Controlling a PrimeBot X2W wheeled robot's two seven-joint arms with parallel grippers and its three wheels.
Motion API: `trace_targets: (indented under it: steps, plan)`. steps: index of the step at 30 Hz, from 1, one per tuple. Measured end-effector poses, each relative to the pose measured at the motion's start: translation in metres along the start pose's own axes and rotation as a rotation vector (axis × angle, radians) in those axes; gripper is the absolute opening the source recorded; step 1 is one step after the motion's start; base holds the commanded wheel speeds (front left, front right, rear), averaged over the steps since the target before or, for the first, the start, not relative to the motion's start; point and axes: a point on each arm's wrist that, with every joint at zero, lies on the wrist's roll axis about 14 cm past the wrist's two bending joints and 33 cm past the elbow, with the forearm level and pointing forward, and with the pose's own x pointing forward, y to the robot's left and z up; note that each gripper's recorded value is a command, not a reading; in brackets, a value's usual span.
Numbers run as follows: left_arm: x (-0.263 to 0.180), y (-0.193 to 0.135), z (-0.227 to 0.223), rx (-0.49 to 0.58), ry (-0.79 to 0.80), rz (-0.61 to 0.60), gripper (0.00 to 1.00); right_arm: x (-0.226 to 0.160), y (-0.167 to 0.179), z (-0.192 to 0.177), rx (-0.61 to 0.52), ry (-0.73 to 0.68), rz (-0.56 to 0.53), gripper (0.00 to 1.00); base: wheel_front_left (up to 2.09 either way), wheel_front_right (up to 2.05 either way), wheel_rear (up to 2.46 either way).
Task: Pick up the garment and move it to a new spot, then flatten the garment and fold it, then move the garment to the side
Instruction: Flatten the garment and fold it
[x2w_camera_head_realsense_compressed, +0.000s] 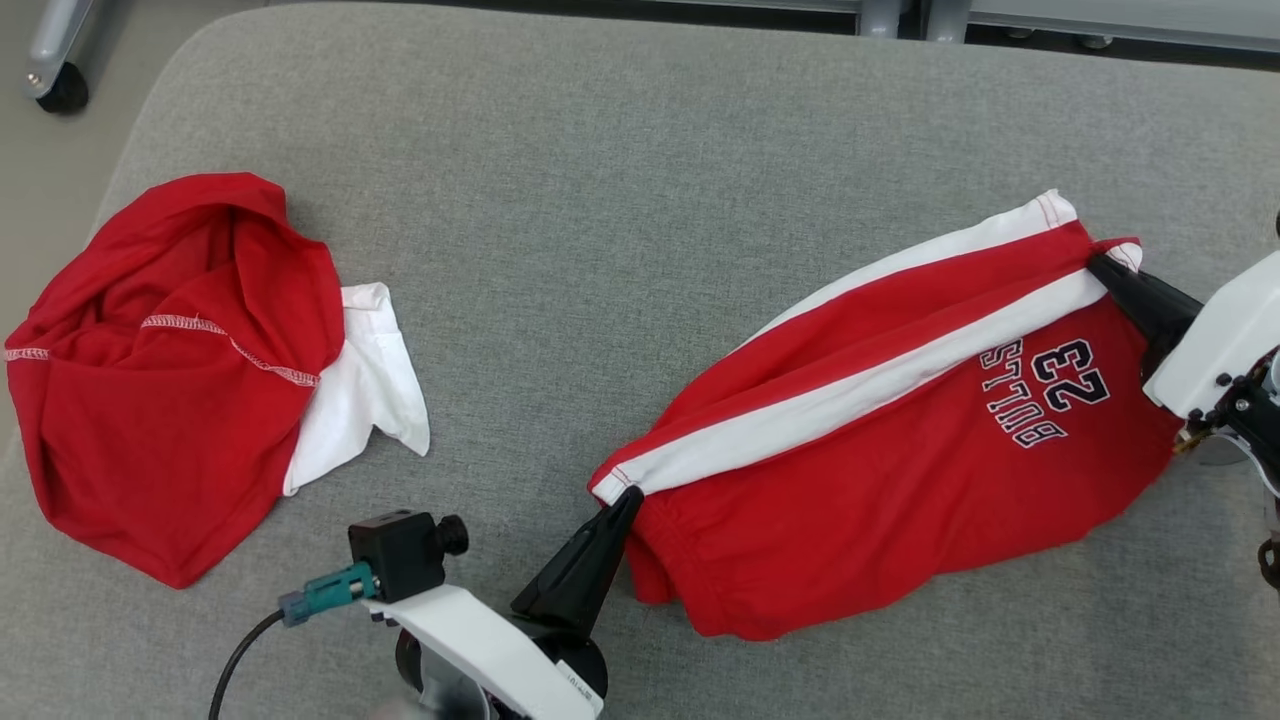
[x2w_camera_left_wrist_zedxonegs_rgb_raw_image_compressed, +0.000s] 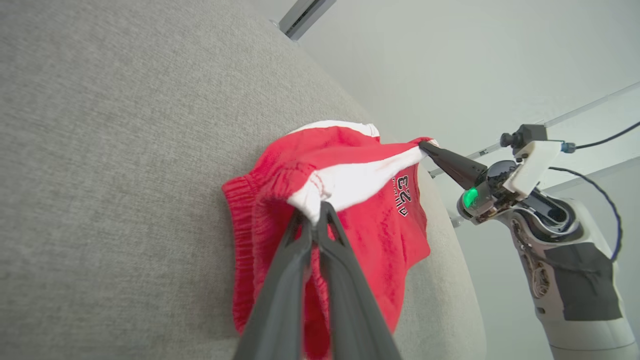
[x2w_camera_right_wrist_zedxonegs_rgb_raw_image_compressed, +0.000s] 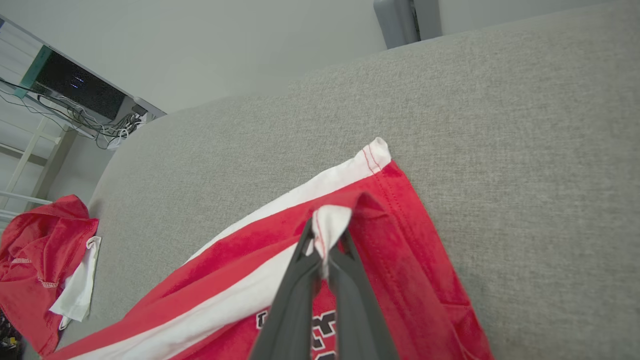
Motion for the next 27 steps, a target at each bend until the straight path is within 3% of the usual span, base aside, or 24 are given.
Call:
trace_targets:
  steps: [9, 10, 11, 12, 13, 14, 27]
  plan:
    - [0.014, 0.014, 0.001, -0.019, 0.009, 0.036, 0.02, 0.023, -0.002, 0.001, -0.036, 0.060, -0.010, 0.00, 0.00, 0.00, 0.00]
    - [0.015, 0.016, 0.002, -0.025, 0.001, 0.043, 0.24, 0.025, -0.002, 0.002, -0.038, 0.061, -0.011, 0.00, 0.00, 0.00, 0.00]
    - [0.017, 0.017, 0.004, -0.025, -0.004, 0.047, 0.40, 0.026, -0.003, 0.003, -0.041, 0.060, -0.013, 0.40, 0.00, 0.00, 0.00]
    - [0.018, 0.018, 0.005, -0.031, -0.007, 0.051, 0.52, 0.028, -0.003, 0.004, -0.045, 0.059, -0.015, 0.89, 0.00, 0.00, 0.00]
    - [0.019, 0.020, 0.005, -0.038, -0.011, 0.057, 0.91, 0.030, -0.004, 0.005, -0.050, 0.056, -0.019, 1.00, 0.00, 0.00, 0.00]
    - [0.020, 0.022, 0.005, -0.042, -0.014, 0.065, 1.00, 0.032, -0.005, 0.006, -0.052, 0.053, -0.023, 1.00, 0.00, 0.00, 0.00]
    - [0.027, 0.042, 0.023, -0.005, -0.103, 0.146, 1.00, 0.037, 0.007, 0.034, -0.068, -0.113, 0.010, 1.00, 0.00, 0.00, 0.00]
